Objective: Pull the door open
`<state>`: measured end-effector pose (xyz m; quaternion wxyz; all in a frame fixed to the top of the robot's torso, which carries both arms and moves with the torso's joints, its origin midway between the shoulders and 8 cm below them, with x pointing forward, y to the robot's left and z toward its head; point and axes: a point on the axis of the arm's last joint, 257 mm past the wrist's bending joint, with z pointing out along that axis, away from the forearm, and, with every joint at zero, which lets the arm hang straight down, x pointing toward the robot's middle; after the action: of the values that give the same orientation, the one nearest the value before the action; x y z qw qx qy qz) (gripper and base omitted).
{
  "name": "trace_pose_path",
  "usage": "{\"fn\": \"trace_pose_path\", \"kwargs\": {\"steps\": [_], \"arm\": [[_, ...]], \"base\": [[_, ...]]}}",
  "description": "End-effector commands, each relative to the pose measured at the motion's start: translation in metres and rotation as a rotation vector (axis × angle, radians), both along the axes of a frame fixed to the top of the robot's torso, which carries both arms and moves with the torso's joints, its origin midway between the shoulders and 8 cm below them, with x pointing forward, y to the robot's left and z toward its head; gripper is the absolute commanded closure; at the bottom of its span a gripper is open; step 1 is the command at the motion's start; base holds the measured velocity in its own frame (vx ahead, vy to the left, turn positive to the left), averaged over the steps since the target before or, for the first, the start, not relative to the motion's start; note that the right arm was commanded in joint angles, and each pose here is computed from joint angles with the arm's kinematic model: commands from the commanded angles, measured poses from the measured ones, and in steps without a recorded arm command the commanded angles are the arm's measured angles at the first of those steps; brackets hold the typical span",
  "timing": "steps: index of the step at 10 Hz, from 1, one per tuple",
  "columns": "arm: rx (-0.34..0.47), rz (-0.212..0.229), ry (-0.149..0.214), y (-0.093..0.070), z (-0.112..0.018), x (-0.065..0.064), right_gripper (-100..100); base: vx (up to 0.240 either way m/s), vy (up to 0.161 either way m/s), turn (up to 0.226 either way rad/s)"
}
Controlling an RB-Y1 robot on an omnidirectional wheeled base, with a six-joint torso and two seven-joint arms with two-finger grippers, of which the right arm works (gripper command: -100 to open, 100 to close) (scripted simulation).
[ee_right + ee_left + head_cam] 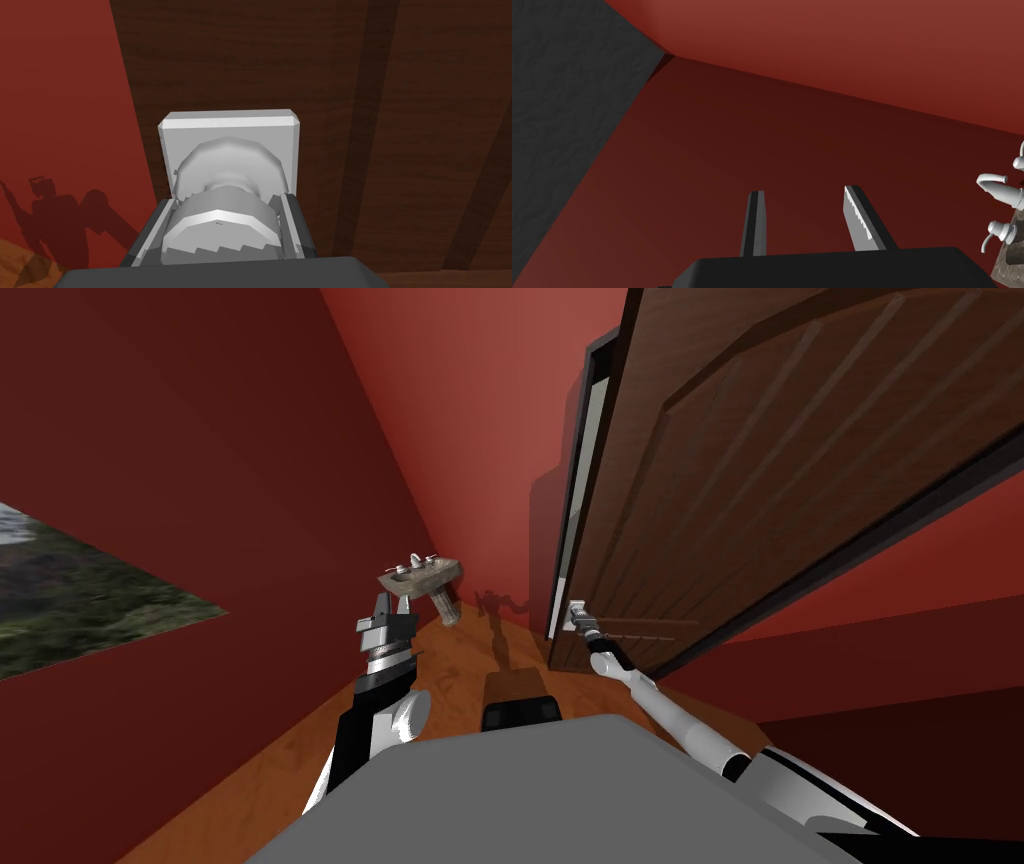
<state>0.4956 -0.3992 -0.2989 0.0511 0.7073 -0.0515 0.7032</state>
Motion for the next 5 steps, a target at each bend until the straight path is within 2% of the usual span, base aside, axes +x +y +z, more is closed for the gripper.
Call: {"fn": "trace_pose_path", "kwargs": {"steps": [1,2,3,5], "arm": [[0.001,0.017,-0.006,0.0028,0.0026,-0.0018,100],[0.001,0.026,-0.006,0.0046,0.0028,-0.0031,100],[0.0,0.021,0.0,0.0037,0.0003,-0.0029,100],[0.0,0.046,0.002,0.0075,-0.0012,-0.0101,100]], "base": [[-0.233,-0.033,0.101],[-0.238,-0.06,0.09],[-0.106,-0.03,0.032],[-0.171,-0.069,0.141]]}}
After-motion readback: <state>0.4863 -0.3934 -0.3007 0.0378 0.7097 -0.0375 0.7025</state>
